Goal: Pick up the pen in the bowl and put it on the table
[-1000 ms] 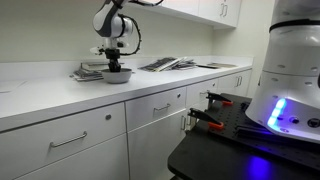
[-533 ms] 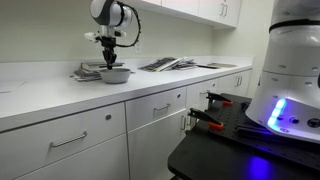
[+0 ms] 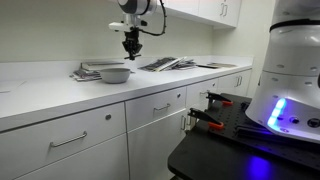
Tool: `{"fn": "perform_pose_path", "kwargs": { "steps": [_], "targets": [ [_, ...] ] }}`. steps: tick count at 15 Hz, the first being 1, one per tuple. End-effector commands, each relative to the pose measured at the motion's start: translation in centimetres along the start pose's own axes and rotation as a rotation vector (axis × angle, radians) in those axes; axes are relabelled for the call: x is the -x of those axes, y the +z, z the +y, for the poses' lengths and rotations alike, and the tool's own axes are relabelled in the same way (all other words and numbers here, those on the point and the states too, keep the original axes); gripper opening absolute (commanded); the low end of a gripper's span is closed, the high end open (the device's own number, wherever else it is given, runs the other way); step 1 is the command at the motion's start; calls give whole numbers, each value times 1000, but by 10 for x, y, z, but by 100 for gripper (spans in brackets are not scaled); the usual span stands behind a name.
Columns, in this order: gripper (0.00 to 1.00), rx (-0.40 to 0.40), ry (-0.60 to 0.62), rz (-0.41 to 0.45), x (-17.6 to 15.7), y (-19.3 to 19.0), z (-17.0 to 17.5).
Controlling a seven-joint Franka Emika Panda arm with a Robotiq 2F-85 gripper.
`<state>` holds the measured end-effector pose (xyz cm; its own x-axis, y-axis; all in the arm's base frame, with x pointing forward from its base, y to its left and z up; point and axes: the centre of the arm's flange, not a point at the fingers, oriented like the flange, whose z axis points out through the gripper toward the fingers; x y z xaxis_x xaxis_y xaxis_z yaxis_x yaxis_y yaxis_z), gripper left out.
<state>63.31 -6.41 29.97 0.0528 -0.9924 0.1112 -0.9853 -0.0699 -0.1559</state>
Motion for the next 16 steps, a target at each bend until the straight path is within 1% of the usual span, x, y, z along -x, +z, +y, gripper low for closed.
{"fn": "perform_pose_path", "kwargs": {
  "steps": [1, 2, 3, 5, 8, 10, 11, 12, 13, 14, 16],
  "targets": [
    [3, -94, -104, 60, -30, -1, 69],
    [3, -116, -108, 60, -37, 6, 84],
    [3, -126, -114, 39, -43, 12, 95],
    [3, -126, -131, 20, -46, 24, 114],
    [3, -74, -133, 6, -44, 41, 116],
    [3, -65, -137, -5, -43, 44, 111],
    [37, -63, -144, -6, -43, 44, 109],
    [39, -58, -146, 0, -43, 43, 107],
    [44, -53, -160, -9, -42, 40, 107],
    [51, -51, -179, 0, -40, 36, 108],
    [67, -21, -204, 71, -39, 19, 116]
  ]
}}
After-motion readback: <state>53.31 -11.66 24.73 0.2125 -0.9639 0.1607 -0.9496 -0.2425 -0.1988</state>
